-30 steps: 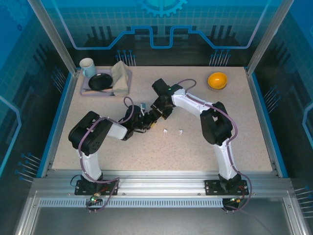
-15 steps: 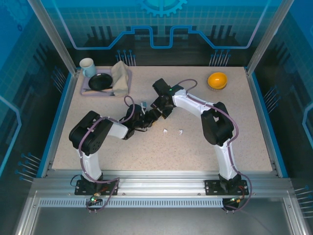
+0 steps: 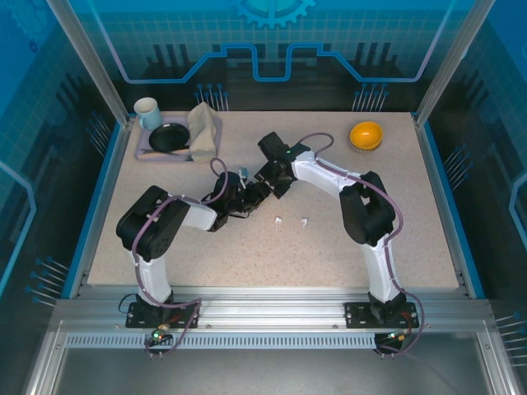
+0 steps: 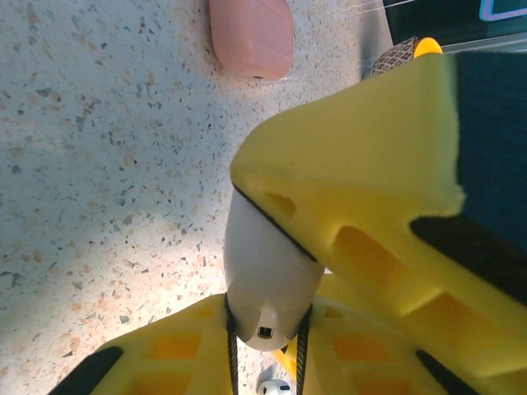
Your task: Insert the wireless bluetooth earbuds into the charging case
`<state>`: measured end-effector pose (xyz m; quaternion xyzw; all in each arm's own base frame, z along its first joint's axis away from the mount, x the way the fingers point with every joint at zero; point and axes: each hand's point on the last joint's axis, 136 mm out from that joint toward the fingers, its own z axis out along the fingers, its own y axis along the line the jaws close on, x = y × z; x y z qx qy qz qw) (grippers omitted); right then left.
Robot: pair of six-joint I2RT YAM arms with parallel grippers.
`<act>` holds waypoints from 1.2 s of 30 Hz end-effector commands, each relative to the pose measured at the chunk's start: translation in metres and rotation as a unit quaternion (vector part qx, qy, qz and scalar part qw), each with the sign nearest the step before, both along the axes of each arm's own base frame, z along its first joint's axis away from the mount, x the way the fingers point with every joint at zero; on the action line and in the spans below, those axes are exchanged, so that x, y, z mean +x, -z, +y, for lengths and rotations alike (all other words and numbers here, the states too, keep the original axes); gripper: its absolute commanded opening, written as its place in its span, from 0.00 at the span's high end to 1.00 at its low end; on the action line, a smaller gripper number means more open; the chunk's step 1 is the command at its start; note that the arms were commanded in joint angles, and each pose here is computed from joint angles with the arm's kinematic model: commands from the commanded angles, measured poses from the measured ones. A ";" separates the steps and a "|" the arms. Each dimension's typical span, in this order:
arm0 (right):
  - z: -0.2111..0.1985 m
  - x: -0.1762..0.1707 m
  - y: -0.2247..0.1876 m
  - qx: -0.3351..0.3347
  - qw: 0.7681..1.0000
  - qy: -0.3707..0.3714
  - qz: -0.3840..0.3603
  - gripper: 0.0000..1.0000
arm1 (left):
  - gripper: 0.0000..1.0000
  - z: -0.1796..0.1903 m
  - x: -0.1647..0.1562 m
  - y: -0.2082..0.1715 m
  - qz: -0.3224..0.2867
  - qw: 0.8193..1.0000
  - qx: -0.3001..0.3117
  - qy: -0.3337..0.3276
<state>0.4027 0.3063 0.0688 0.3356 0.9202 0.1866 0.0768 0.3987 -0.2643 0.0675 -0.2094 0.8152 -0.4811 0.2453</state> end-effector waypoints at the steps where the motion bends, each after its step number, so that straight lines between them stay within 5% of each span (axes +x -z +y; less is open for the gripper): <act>1: -0.008 -0.034 -0.002 -0.013 0.998 -0.019 0.053 0.55 | 0.83 0.017 0.031 -0.021 -0.041 0.998 0.002 -0.052; 12: -0.011 -0.030 -0.008 -0.012 0.999 -0.015 0.047 0.55 | 0.93 0.016 0.030 -0.022 -0.041 0.998 0.005 -0.043; 17: -0.011 -0.030 -0.008 -0.012 0.999 -0.015 0.047 0.55 | 0.54 0.020 0.030 -0.022 -0.038 0.998 0.017 -0.051; 20: -0.012 -0.030 -0.008 -0.013 0.999 -0.013 0.047 0.55 | 0.47 0.022 0.031 -0.023 -0.041 0.997 0.019 -0.056; 36: -0.012 -0.046 0.002 0.002 0.997 0.004 0.072 0.56 | 0.55 0.043 0.046 -0.052 -0.103 0.987 0.032 -0.119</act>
